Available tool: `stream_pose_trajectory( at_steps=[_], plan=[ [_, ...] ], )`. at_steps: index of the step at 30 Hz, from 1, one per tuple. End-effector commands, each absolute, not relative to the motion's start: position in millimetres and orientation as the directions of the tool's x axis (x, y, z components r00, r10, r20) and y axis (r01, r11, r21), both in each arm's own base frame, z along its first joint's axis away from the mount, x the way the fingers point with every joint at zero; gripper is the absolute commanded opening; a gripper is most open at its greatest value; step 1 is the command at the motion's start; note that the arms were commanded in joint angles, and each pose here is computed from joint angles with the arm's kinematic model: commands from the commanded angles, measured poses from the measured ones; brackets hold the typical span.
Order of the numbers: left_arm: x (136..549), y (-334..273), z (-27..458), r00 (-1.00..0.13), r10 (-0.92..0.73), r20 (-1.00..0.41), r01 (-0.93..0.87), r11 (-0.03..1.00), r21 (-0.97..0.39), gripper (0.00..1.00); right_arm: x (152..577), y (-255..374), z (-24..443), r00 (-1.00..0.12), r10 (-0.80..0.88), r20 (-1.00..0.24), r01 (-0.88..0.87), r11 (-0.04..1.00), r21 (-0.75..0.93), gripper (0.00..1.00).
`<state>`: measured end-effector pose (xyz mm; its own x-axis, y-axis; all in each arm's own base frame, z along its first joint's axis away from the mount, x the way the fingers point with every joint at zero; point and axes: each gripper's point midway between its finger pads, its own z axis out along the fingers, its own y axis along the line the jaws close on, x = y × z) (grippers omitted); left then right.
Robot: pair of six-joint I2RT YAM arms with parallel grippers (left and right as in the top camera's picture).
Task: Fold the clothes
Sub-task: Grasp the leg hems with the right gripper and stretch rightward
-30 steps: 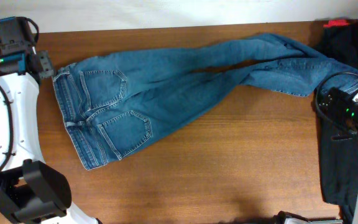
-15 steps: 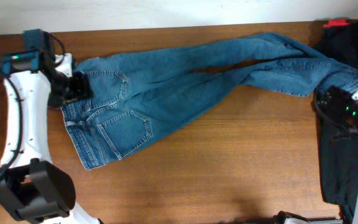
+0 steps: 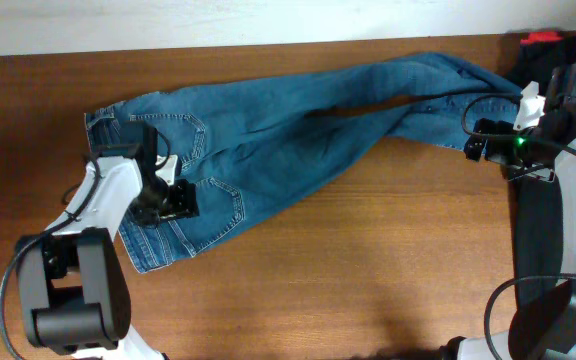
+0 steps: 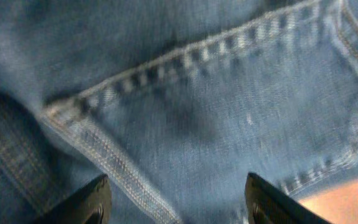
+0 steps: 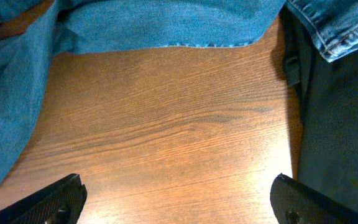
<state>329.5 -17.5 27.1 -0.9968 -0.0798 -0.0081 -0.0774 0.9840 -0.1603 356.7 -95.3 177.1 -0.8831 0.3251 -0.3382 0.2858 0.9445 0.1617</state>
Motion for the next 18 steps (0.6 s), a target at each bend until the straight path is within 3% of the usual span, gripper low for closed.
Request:
stream_pose_trajectory(
  at_steps=[1, 4, 7, 12, 18],
  plan=[
    [324.1, -28.6, -1.2, -0.996, -0.083, -0.038, -0.072, 0.971, -0.23, 0.68, 357.2, -93.2, 182.4, -0.883, 0.313, -0.35, 0.268, 0.948, 0.171, 1.0],
    [306.6, -18.9, -19.6, -0.996, -0.091, -0.012, -0.087, 0.98, -0.18, 0.68, 355.8, -92.9, 182.0, -0.885, 0.314, -0.345, 0.269, 0.948, 0.171, 1.0],
    [287.2, 45.7, -27.2, -0.967, -0.255, 0.021, -0.254, 0.966, 0.038, 0.68, 355.5, -92.8, 181.9, -0.885, 0.314, -0.344, 0.269, 0.948, 0.171, 1.0],
    [303.1, 105.8, -25.4, -0.875, -0.476, -0.086, -0.468, 0.878, -0.099, 0.76, 355.7, -92.7, 181.9, -0.885, 0.314, -0.344, 0.269, 0.948, 0.172, 1.0],
    [295.2, 158.9, -21.6, -0.771, -0.623, -0.133, -0.604, 0.781, -0.161, 0.77, 357.8, -95.0, 182.7, -0.881, 0.313, -0.355, 0.271, 0.949, 0.164, 1.0]
  ],
)
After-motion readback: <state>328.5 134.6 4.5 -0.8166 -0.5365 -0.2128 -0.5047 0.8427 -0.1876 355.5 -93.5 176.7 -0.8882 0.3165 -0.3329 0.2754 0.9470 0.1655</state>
